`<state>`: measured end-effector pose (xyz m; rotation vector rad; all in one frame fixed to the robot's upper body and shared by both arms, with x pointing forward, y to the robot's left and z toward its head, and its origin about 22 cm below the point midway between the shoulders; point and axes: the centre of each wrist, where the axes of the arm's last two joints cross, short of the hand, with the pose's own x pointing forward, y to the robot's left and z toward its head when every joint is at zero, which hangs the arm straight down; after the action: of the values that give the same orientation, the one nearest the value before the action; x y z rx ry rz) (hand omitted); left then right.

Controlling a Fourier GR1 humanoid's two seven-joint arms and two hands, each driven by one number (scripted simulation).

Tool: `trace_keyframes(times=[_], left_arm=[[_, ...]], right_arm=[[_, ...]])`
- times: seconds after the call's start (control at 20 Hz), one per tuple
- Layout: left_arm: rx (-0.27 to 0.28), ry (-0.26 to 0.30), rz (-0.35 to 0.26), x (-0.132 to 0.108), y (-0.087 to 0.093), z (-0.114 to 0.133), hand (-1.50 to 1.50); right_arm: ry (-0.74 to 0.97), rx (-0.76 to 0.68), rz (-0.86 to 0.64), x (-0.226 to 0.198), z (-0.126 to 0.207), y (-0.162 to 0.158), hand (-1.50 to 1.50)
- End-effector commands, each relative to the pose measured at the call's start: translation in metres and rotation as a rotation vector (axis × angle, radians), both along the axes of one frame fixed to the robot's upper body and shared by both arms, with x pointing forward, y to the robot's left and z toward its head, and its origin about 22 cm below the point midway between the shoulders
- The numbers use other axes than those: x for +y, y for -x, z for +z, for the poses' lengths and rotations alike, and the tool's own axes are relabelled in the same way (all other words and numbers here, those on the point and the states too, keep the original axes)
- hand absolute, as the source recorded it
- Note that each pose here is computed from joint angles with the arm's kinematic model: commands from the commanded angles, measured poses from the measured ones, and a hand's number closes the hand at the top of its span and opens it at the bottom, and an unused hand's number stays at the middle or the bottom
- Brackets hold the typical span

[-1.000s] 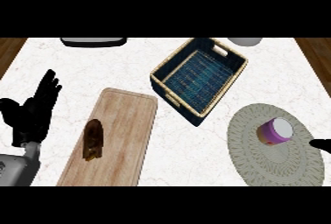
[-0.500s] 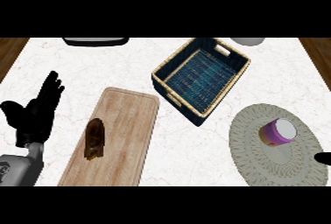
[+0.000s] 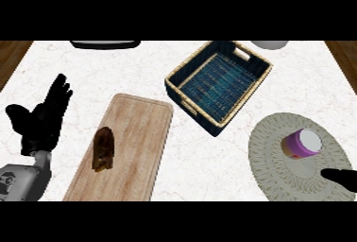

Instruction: Pick the can from the placemat and place it in the basket

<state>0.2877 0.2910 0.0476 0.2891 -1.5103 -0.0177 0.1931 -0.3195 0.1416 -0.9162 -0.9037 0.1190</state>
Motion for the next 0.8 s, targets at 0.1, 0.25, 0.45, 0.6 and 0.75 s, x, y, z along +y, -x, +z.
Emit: trace_keyframes(times=[0.1,0.25,0.45,0.6,0.75], left_arm=[[-0.002,-0.011,0.002,0.002,0.007,0.001,0.0],[0.012,0.008,-0.011,0.002,0.01,0.001,0.0],[0.0,0.003,0.004,0.013,0.003,-0.015,0.0],[-0.013,0.011,-0.004,0.005,-0.005,0.0,0.0],[0.012,0.003,-0.016,-0.009,0.011,0.007,0.0]], right_arm=[[-0.032,-0.006,-0.045,0.019,-0.039,0.001,-1.5],[0.022,-0.042,-0.029,0.038,-0.061,-0.003,-1.5],[0.057,-0.021,-0.045,0.028,-0.067,-0.017,-1.5],[0.041,-0.049,-0.054,0.013,-0.067,0.001,-1.5],[0.054,-0.07,-0.035,0.03,-0.09,-0.015,-1.5]])
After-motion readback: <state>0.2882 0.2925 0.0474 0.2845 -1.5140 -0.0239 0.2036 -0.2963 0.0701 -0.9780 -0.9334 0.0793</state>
